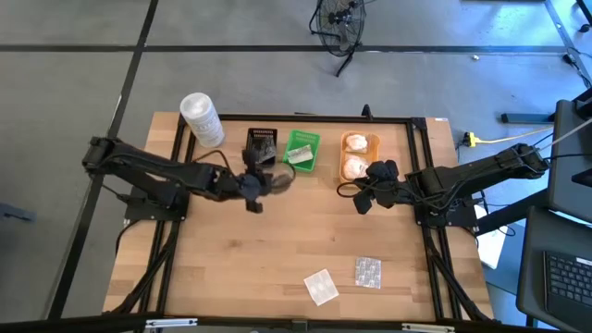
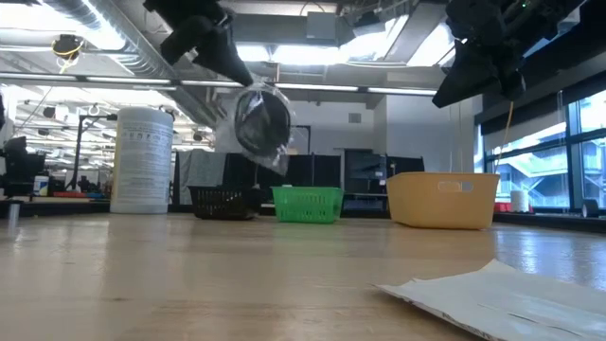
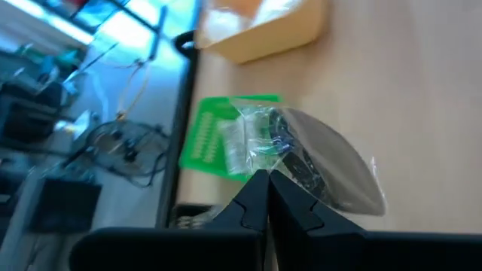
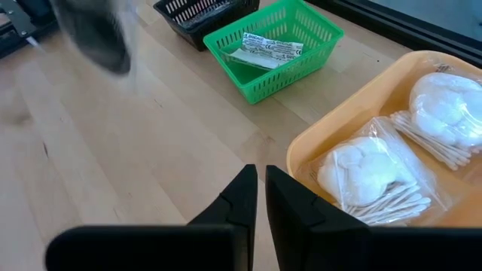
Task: Pick & Place Travel size toiletries
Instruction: Put the black hairbrush into the black bin
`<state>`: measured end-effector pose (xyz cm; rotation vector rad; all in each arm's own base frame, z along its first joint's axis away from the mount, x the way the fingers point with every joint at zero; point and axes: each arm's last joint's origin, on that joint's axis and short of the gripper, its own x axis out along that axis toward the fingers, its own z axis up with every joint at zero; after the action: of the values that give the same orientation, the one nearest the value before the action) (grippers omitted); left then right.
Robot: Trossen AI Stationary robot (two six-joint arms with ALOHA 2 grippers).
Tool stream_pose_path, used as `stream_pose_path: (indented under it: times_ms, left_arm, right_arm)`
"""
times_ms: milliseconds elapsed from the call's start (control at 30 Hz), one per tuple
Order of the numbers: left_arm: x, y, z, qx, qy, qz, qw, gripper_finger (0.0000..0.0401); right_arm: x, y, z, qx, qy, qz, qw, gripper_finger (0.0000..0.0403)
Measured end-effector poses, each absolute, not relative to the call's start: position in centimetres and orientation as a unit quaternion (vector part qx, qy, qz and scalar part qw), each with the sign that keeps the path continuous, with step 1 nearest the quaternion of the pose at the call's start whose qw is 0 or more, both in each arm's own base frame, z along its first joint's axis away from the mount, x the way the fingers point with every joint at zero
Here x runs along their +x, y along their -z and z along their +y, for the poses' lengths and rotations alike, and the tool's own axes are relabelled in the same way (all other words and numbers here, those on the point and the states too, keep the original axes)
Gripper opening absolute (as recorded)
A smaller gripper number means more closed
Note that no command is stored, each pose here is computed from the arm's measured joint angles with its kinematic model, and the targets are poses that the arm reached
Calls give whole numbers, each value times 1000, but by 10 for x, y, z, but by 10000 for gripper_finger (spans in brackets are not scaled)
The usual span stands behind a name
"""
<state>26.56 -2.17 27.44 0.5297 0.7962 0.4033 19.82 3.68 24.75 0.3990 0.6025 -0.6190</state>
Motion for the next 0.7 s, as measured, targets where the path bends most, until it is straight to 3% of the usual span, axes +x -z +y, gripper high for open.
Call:
stream_pose_path:
  times_ms: [233,700]
  left_arm:
    - [249,-292,12,223,-243,374,867,2]
    - [223,-270,88,130,-256,339,896,2]
  right_arm:
    - [198,-248,37,197,300,288,888,31]
    - [198,-248,37,200,301,287,887,31]
